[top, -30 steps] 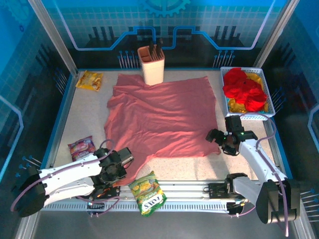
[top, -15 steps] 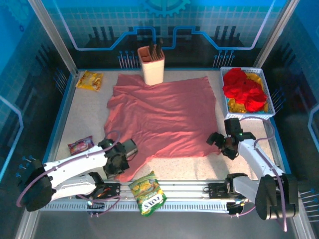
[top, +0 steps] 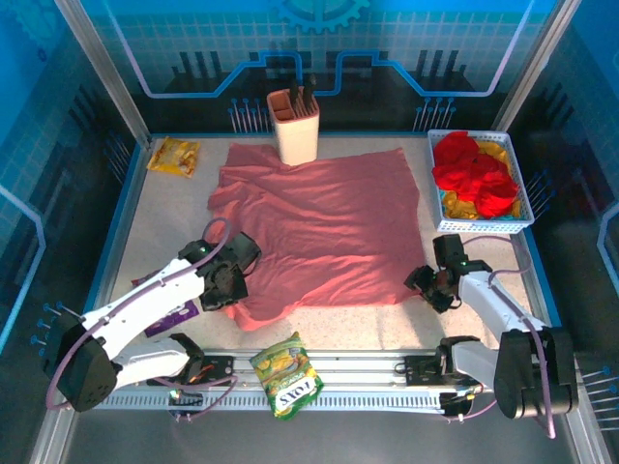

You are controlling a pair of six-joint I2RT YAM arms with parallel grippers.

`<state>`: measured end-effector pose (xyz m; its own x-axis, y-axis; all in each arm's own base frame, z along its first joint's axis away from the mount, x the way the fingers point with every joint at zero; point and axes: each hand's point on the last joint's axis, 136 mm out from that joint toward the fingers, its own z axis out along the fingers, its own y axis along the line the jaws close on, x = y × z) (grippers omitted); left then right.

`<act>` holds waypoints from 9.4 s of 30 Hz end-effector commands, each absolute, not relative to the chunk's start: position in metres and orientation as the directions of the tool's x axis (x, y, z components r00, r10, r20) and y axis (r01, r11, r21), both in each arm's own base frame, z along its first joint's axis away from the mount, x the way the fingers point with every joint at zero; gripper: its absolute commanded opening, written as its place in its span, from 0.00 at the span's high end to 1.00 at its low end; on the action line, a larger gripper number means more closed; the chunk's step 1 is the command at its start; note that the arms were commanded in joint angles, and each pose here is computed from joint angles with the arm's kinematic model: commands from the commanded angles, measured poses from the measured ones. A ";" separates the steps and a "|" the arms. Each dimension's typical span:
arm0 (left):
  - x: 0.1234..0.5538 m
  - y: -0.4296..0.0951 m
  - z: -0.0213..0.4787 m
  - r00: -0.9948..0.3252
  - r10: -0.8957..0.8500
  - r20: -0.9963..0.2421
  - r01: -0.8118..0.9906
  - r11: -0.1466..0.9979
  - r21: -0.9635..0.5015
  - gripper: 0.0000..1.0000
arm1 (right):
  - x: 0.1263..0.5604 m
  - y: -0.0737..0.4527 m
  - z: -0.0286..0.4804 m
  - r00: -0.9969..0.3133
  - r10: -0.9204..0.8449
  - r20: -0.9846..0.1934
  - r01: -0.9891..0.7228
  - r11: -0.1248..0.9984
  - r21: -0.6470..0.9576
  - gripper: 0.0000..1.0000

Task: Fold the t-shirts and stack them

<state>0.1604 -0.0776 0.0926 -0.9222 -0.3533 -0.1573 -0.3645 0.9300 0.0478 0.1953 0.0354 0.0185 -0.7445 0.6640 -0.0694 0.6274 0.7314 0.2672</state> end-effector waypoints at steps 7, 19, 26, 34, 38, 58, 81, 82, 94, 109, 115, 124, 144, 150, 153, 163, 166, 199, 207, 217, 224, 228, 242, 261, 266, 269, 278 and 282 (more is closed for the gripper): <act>0.185 -0.087 0.099 -0.948 -0.244 -0.203 -0.249 0.969 -0.004 1.00 | 0.228 0.049 0.039 -0.834 0.529 -0.157 0.503 0.846 0.178 1.00; 0.203 -0.080 0.093 -0.943 -0.248 -0.222 -0.251 0.968 -0.016 1.00 | 0.266 0.113 0.052 -0.967 0.109 -0.228 0.142 0.981 -0.133 0.43; 0.214 -0.085 0.098 -0.943 -0.246 -0.227 -0.239 0.969 -0.055 1.00 | 0.273 0.113 0.084 -0.931 0.114 -0.347 0.136 0.990 -0.040 0.04; 0.221 -0.089 0.095 -0.947 -0.229 -0.223 -0.220 0.973 -0.065 1.00 | 0.254 0.110 0.069 -0.915 0.290 -0.281 0.257 0.955 0.149 0.40; 0.221 -0.093 0.092 -0.950 -0.229 -0.215 -0.216 0.973 -0.079 1.00 | 0.250 0.117 0.053 -0.902 0.368 -0.226 0.316 0.919 0.238 0.52; 0.208 -0.090 0.092 -0.946 -0.254 -0.203 -0.238 0.966 -0.099 1.00 | 0.273 0.121 0.036 -0.884 0.415 -0.215 0.361 0.899 0.249 0.64; 0.205 -0.090 0.091 -0.947 -0.254 -0.195 -0.238 0.966 -0.100 1.00 | 0.282 0.112 0.036 -0.873 0.425 -0.240 0.374 0.898 0.231 0.94; 0.205 -0.089 0.091 -0.947 -0.254 -0.196 -0.239 0.966 -0.099 1.00 | 0.282 0.113 0.037 -0.875 0.421 -0.238 0.369 0.900 0.233 0.94; 0.209 -0.090 0.095 -0.950 -0.235 -0.206 -0.221 0.971 -0.091 1.00 | 0.270 0.107 0.073 -0.919 0.252 -0.304 0.213 0.964 0.158 0.54; 0.208 -0.090 0.094 -0.952 -0.234 -0.195 -0.221 0.971 -0.090 1.00 | 0.282 0.123 0.061 -0.951 -0.065 -0.302 -0.047 0.997 -0.066 0.57; 0.205 -0.089 0.092 -0.951 -0.242 -0.192 -0.228 0.969 -0.091 1.00 | 0.281 0.123 0.054 -0.957 -0.096 -0.274 -0.071 0.992 -0.100 0.56; 0.204 -0.089 0.091 -0.950 -0.247 -0.190 -0.233 0.968 -0.092 1.00 | 0.272 0.120 0.046 -0.965 -0.092 -0.244 -0.065 0.991 -0.119 0.61; 0.202 -0.088 0.093 -0.948 -0.252 -0.193 -0.238 0.967 -0.095 1.00 | 0.265 0.126 0.035 -0.971 -0.109 -0.215 -0.089 0.991 -0.101 0.60; 0.203 -0.089 0.092 -0.949 -0.253 -0.190 -0.238 0.966 -0.098 1.00 | 0.261 0.128 0.034 -0.971 -0.113 -0.211 -0.097 0.992 -0.084 0.58; 0.203 -0.089 0.092 -0.949 -0.252 -0.189 -0.237 0.966 -0.099 1.00 | 0.259 0.126 0.031 -0.973 -0.111 -0.200 -0.094 0.991 -0.095 0.58; 0.202 -0.089 0.092 -0.948 -0.257 -0.190 -0.242 0.965 -0.099 1.00 | 0.265 0.119 0.029 -0.970 -0.090 -0.226 -0.059 0.989 -0.139 0.63; 0.202 -0.089 0.092 -0.947 -0.259 -0.191 -0.243 0.965 -0.102 1.00 | 0.269 0.120 0.031 -0.966 -0.088 -0.242 -0.056 0.989 -0.136 0.66; 0.216 -0.096 0.136 -0.922 -0.227 -0.313 -0.172 0.966 -0.194 1.00 | 0.277 0.102 0.091 -0.918 -0.035 -0.395 0.023 0.990 -0.141 1.00; 0.253 -0.075 0.225 -0.834 -0.210 -0.511 -0.136 0.975 -0.178 1.00 | 0.289 0.075 0.209 -0.735 0.124 -0.667 0.114 0.992 0.059 1.00; 0.260 -0.077 0.413 -0.537 -0.191 -0.821 0.071 0.960 -0.270 1.00 | 0.271 0.057 0.374 -0.376 0.168 -0.911 0.038 0.985 0.166 1.00; 0.211 -0.068 0.526 -0.241 -0.221 -0.945 0.239 0.930 -0.279 1.00 | 0.215 0.028 0.463 -0.120 0.185 -0.975 -0.018 0.982 0.188 1.00; 0.172 -0.067 0.576 -0.078 -0.255 -0.964 0.356 0.896 -0.265 1.00 | 0.181 0.015 0.501 -0.007 0.220 -0.975 -0.059 0.974 0.220 1.00; 0.094 -0.061 0.683 0.302 -0.289 -0.909 0.523 0.847 -0.096 1.00 | 0.109 -0.008 0.573 0.240 0.265 -0.934 -0.163 0.959 0.230 1.00; 0.366 -0.056 0.474 -0.145 -0.192 -0.971 0.117 0.971 -0.209 1.00 | 0.304 0.060 0.370 -0.421 0.059 -0.905 0.030 0.998 0.051 1.00; 0.426 -0.036 0.384 -0.325 -0.297 -0.898 0.008 0.948 -0.317 1.00 | 0.363 0.064 0.294 -0.514 0.108 -0.851 0.066 0.994 0.087 1.00; 0.460 -0.027 0.345 -0.393 -0.346 -0.852 -0.057 0.934 -0.353 1.00 | 0.400 0.053 0.266 -0.527 0.166 -0.834 0.113 0.986 0.125 1.00; 0.515 -0.022 0.292 -0.499 -0.432 -0.751 -0.130 0.894 -0.428 1.00 | 0.468 0.042 0.209 -0.612 0.216 -0.761 0.109 0.976 0.189 1.00; 0.511 -0.020 0.273 -0.513 -0.448 -0.732 -0.157 0.888 -0.433 1.00 | 0.475 0.040 0.188 -0.638 0.201 -0.743 0.098 0.979 0.181 1.00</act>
<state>0.5104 -0.0194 0.2543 -0.5593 -0.4132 -0.7186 -0.1741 0.9062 -0.3854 0.4586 0.0372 0.1754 -0.6752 0.1995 -0.7101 0.1415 0.9799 0.1407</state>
